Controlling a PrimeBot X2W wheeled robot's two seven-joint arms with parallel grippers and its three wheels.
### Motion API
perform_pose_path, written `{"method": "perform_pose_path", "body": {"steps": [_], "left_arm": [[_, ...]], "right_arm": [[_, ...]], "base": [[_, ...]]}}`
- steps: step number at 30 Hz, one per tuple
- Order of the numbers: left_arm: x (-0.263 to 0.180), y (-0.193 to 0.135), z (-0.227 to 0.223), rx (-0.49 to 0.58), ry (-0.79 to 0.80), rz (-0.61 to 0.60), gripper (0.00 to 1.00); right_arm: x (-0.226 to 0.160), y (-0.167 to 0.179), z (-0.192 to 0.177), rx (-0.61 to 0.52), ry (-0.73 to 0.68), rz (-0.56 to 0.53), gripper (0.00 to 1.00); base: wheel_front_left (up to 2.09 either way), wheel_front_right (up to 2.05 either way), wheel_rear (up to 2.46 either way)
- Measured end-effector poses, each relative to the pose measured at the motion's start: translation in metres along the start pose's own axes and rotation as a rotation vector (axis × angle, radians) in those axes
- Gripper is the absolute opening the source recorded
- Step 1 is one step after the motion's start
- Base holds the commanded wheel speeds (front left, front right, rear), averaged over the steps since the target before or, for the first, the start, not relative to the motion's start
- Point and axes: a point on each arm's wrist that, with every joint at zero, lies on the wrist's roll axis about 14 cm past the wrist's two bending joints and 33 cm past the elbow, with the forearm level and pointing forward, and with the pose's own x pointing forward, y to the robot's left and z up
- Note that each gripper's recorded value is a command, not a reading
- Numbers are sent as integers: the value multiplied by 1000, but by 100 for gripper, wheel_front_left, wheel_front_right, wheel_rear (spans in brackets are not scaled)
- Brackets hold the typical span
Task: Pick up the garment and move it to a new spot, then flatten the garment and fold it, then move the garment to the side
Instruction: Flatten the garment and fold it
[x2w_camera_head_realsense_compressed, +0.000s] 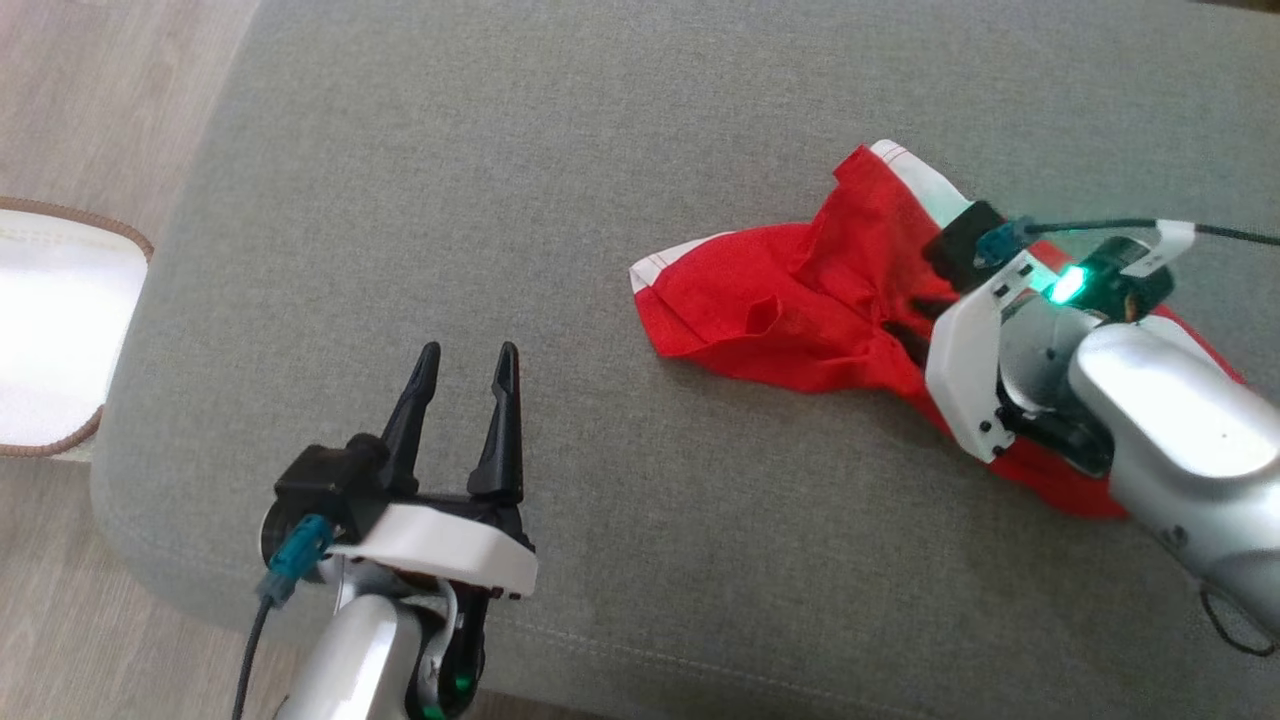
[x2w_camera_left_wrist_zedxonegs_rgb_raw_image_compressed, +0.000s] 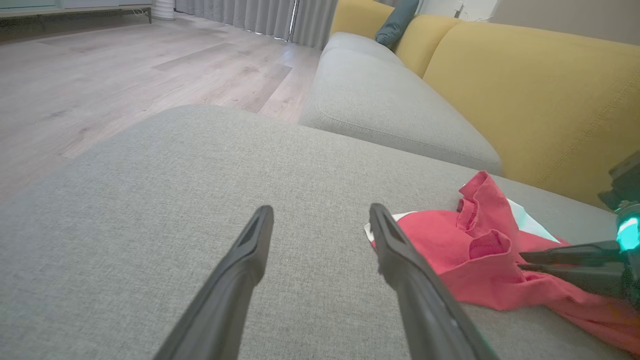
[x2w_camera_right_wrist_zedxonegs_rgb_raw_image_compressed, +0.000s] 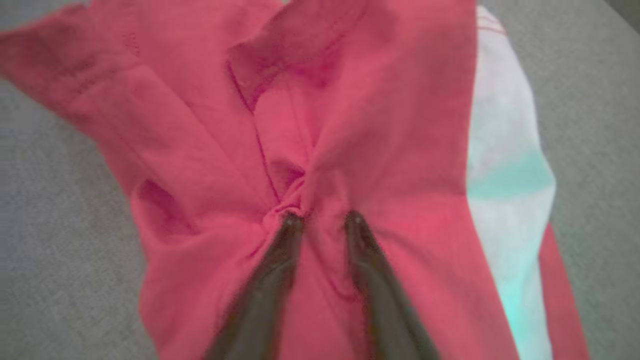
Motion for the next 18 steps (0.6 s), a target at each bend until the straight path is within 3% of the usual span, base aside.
{"method": "perform_pose_path", "body": {"steps": [9, 13, 18], "left_arm": [[2, -6, 2, -4, -8, -19, 100], [4, -11, 3, -6, -13, -36, 100], [5, -18, 6, 0, -23, -59, 100]], "right_arm": [[-9, 6, 23, 12, -159, 4, 0], [-22, 21, 47, -2, -287, 32, 0], [-36, 42, 48, -37, -376, 43, 0]], "base": [[0, 0, 0], [0, 0, 0], [0, 0, 0]]}}
